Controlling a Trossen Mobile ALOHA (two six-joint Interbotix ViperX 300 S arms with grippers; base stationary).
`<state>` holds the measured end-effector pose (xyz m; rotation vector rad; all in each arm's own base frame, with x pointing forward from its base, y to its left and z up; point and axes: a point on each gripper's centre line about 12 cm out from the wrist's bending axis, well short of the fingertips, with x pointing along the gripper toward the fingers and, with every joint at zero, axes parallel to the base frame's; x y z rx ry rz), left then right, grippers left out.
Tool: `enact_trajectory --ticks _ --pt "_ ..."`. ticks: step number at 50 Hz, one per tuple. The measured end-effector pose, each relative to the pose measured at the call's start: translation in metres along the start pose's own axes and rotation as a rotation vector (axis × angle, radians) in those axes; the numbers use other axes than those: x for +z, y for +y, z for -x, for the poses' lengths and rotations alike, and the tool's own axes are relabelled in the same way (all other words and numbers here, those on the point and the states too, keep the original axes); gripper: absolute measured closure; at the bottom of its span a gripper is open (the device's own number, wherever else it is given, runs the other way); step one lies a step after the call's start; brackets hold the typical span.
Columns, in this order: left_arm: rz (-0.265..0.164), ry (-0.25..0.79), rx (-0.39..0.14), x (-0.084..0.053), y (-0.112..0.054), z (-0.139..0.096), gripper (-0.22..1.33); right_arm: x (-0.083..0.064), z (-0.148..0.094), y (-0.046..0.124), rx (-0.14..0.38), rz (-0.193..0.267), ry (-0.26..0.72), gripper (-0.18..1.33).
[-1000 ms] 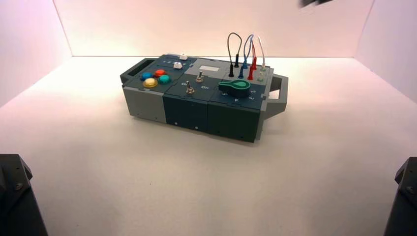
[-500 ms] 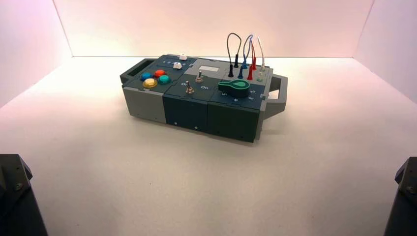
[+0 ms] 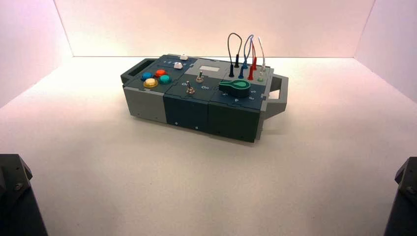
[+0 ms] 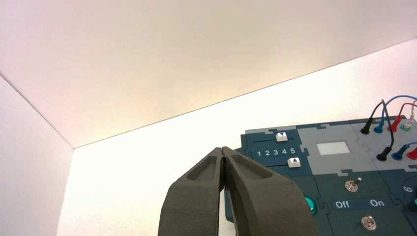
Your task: Insert the black wire.
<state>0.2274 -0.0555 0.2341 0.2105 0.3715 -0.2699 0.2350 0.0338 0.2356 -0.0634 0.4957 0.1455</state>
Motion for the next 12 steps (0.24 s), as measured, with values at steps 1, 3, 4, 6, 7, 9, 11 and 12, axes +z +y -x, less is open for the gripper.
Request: enact_trajectory --ticks 1,3,4,6,7,9,11,12 --pt "-0.002 0.003 -0.001 -0.0008 -0.0002 0.0000 1.28 0.0000 -0.0003 0.0004 0.001 0.001 0.000 0.20" --pt "-0.002 -0.002 0.000 0.0003 0.0000 0.0003 1.28 -0.0005 -0.0006 0.0000 0.000 0.000 0.003 0.20" --pt "0.000 -0.003 0.001 0.0005 0.0001 0.0006 1.28 -0.0009 -0.0007 0.0000 0.000 0.000 0.003 0.20" --pt "-0.002 -0.005 0.001 0.0008 0.0001 0.0009 1.28 -0.0012 -0.0010 0.0000 0.000 0.000 0.005 0.20" --pt "0.000 -0.005 0.001 0.0008 0.0001 0.0009 1.28 -0.0012 -0.0010 0.0000 0.000 0.000 0.005 0.20" --pt "-0.002 -0.006 0.001 0.0011 0.0002 0.0012 1.28 -0.0012 -0.0010 0.0000 0.000 0.000 0.005 0.20" --pt "-0.002 -0.006 0.001 0.0011 0.0002 0.0012 1.28 -0.0012 -0.0010 0.0000 0.000 0.000 0.005 0.20" --pt "-0.002 -0.005 0.001 0.0004 0.0001 0.0012 1.28 -0.0012 -0.0010 0.0000 0.000 0.000 0.005 0.20"
